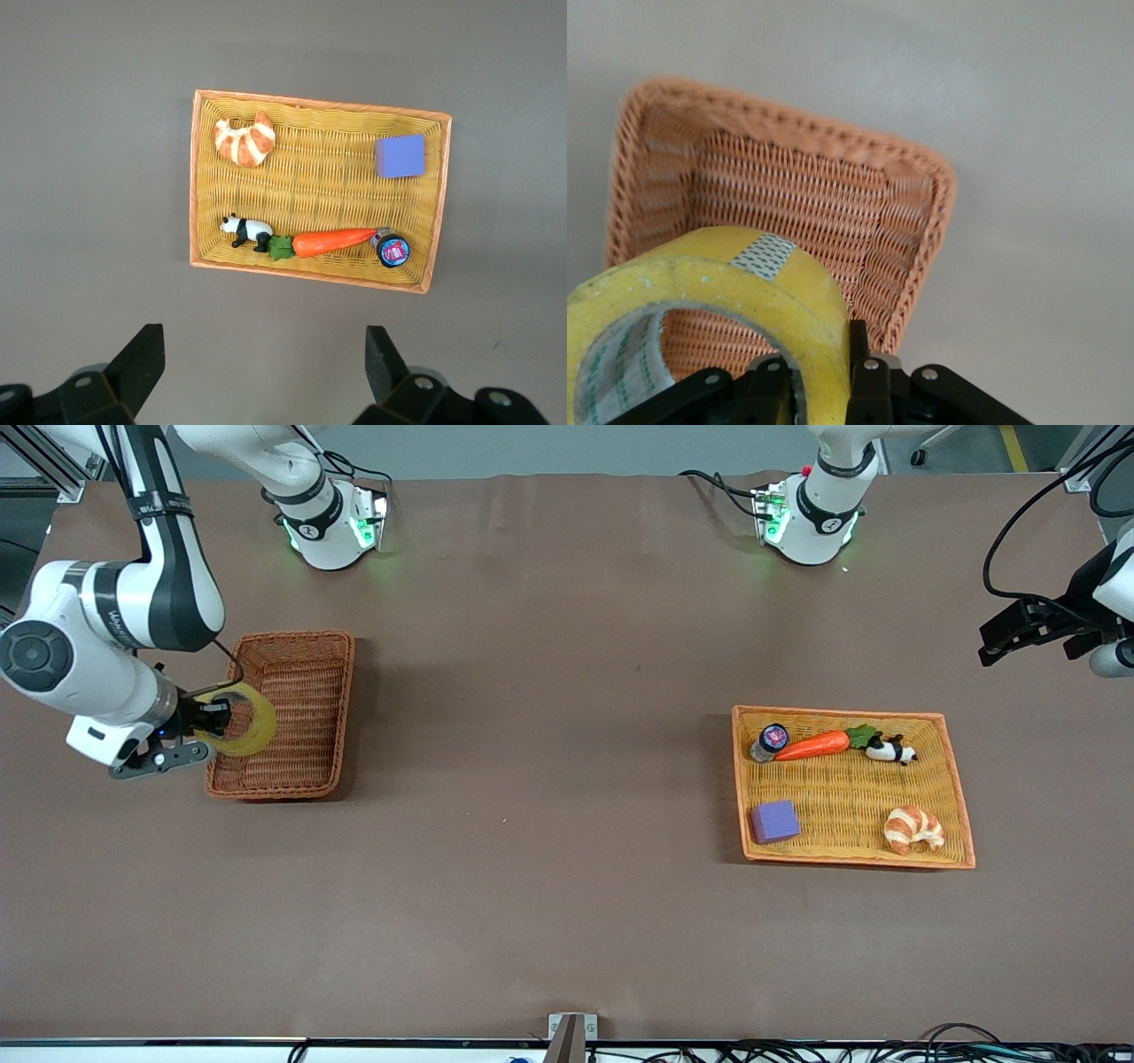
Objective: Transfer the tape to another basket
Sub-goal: 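Lower the tape into the brown basket and open the right gripper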
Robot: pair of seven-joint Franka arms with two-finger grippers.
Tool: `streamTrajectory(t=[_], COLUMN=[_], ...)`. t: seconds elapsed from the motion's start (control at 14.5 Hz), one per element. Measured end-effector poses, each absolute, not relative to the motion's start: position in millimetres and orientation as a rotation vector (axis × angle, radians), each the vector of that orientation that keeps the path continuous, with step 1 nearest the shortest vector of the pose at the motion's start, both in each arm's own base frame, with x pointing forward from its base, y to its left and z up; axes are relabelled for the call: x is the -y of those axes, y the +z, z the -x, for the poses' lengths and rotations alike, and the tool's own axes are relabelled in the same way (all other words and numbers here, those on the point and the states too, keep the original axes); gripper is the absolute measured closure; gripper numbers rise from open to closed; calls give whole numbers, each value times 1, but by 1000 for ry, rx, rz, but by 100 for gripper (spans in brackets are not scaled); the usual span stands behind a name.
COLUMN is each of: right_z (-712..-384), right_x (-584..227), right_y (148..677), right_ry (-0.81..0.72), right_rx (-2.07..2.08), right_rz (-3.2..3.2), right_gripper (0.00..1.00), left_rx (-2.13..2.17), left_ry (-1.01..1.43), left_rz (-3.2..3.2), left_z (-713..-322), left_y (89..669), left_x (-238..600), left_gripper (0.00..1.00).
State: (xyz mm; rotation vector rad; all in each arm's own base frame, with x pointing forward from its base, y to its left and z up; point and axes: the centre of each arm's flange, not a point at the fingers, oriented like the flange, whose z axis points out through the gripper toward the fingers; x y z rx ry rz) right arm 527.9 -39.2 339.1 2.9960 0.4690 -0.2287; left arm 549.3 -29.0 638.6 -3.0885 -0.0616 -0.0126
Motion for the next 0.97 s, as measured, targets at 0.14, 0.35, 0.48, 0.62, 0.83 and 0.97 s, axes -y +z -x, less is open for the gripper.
streamTrajectory(t=[0.14,0.35,0.48,0.62,0.83,0.97], right_z=[-503,-479,-469,-462,-458,-455], right_x=[46,44,41,40,40,40], right_y=[305,270,255,240,220,210], right_ry=[-198,-118,-78,-57,-59,-66], right_rx=[-496,-523,-534,-541,-549,-554], right_rz=[-3005,-3007,-3005,-2999,-2987,-2981], right_gripper=[79,79,79,79,79,75], left_rx=[62,62,62,62,62,62], left_ry=[-13,-13,-13,-13,-13,-14], left_rz=[3089,3089,3089,3089,3089,3089], left_z=[-549,-549,-549,-549,-549,-549], left_y=[639,639,639,639,639,639], left_x=[29,29,29,29,29,29], left_gripper=[0,0,0,0,0,0])
